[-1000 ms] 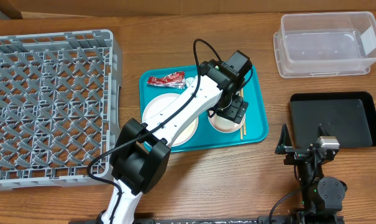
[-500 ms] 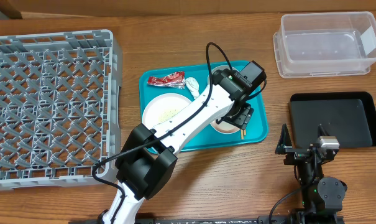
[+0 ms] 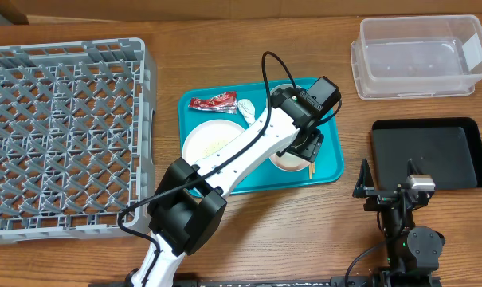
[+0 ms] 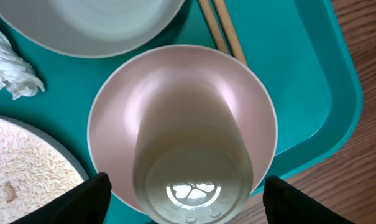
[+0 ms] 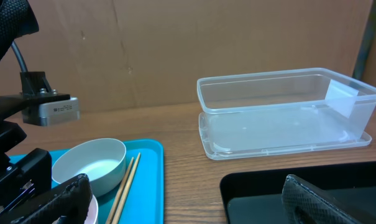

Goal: Sort waste into correct bins and load items into the dishwasher
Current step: 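Lower the left gripper and grasp the white cup inside the pink bowl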

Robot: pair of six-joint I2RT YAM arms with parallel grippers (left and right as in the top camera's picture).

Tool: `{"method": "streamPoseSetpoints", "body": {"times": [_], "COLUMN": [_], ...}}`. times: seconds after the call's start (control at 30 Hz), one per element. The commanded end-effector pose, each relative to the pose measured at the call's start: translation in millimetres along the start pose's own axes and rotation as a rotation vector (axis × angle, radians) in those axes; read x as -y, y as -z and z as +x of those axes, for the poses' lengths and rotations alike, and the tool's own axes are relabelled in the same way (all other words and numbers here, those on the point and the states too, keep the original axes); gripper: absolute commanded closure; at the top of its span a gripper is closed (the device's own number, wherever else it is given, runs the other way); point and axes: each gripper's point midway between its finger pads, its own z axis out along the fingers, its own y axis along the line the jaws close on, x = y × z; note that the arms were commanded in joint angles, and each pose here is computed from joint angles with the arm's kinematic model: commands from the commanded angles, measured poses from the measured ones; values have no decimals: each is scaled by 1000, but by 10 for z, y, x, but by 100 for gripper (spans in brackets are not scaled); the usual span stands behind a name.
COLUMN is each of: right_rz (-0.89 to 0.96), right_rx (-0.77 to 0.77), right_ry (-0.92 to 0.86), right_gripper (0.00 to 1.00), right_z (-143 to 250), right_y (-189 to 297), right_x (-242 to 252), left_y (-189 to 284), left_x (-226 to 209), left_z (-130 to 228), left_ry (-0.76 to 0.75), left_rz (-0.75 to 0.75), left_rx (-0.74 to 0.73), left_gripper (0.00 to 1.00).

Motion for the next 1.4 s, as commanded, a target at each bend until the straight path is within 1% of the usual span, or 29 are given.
{"method": "streamPoseSetpoints", "body": {"times": [0.0, 0.17, 0.23, 0.8, 1.2, 1.37], "right_rz": [8, 8, 8, 8, 8, 8], "right_rx": [8, 8, 8, 8, 8, 8], "right_ry": [-4, -4, -4, -4, -4, -4], "right_gripper": [0, 0, 0, 0, 0, 0], "right_z": [8, 8, 8, 8, 8, 9], "right_y": [1, 1, 1, 1, 1, 1], "right_x": [19, 19, 19, 19, 19, 19], "left_y": [-122, -138, -138, -268, -295, -296], "left_x": [15, 10, 17, 0, 23, -42], "left_z": [46, 50, 49, 103, 46, 58], "left_ry": [39, 39, 39, 38, 38, 38], "left_rz": [3, 1, 5, 1, 12, -22], "left_rx": [-31, -30, -30, -37, -10, -11], "left_gripper": [21, 21, 23, 21, 21, 21]}}
